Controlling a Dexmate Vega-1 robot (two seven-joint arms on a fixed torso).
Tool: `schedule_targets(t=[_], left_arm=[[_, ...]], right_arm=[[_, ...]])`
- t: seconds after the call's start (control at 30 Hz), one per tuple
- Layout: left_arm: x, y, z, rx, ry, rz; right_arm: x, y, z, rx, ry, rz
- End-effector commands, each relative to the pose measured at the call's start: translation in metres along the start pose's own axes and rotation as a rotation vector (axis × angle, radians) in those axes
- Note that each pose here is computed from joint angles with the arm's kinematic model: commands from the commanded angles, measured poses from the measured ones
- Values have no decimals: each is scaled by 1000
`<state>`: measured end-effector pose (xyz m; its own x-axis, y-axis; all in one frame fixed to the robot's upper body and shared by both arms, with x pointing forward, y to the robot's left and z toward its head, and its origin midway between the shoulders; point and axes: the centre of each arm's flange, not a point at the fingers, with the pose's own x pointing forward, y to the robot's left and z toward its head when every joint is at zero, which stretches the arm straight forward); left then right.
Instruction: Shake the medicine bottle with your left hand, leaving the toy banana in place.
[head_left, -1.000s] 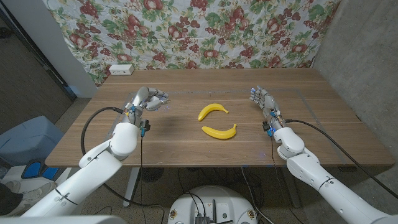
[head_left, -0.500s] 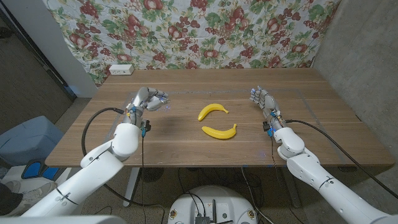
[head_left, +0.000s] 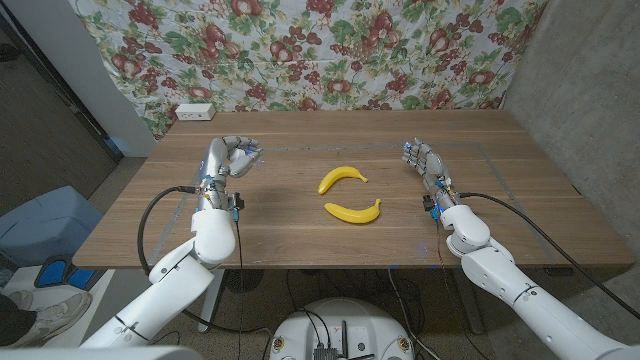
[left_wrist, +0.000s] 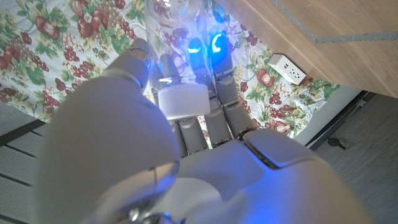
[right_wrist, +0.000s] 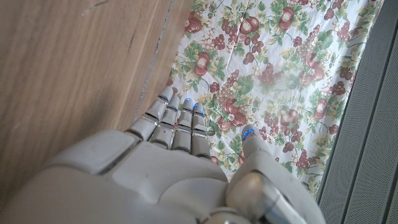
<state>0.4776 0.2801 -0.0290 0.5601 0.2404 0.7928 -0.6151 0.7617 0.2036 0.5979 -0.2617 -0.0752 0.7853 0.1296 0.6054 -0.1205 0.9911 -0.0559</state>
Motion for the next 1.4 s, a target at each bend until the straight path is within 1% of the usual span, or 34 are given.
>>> schedule_targets(t=[0.03,0.17,0.27,0.33,0.37,0.43,0.47,0.5,0.53,0.7,0.83,0.87,0.97,1.17,1.4], left_arm=[[-9,-2,-3,-31,-11,97],[-9,-3,-3,-26,-4,72],[-8,-3,-3,-16,6,40],[-6,-3,-3,-5,19,-7],[-6,-3,-3,-4,20,-9],[-1,-4,-2,23,44,-72],[1,-4,-3,25,51,-94],[1,-4,-3,25,52,-95],[4,-4,-2,40,62,-141],[14,-7,-1,65,73,-266],[19,-8,-1,72,87,-342],[19,-8,-1,72,88,-343],[21,-9,-1,82,97,-384],[23,-10,-3,84,108,-416],[23,-10,-3,79,104,-402]], right_arm=[[0,0,-1,1,1,-1],[0,0,-1,1,1,0],[0,0,-1,2,2,-1],[0,0,-1,0,1,1],[0,0,-1,0,1,1],[0,1,0,1,2,-1],[0,1,0,-2,1,0],[0,1,0,-2,1,0],[0,1,-1,2,2,-3],[0,1,-1,-1,4,-3],[0,2,0,0,1,-7],[0,2,0,0,2,-7],[-2,3,0,-3,1,-5],[-3,3,-2,4,7,-8],[-3,4,-2,7,8,-8]])
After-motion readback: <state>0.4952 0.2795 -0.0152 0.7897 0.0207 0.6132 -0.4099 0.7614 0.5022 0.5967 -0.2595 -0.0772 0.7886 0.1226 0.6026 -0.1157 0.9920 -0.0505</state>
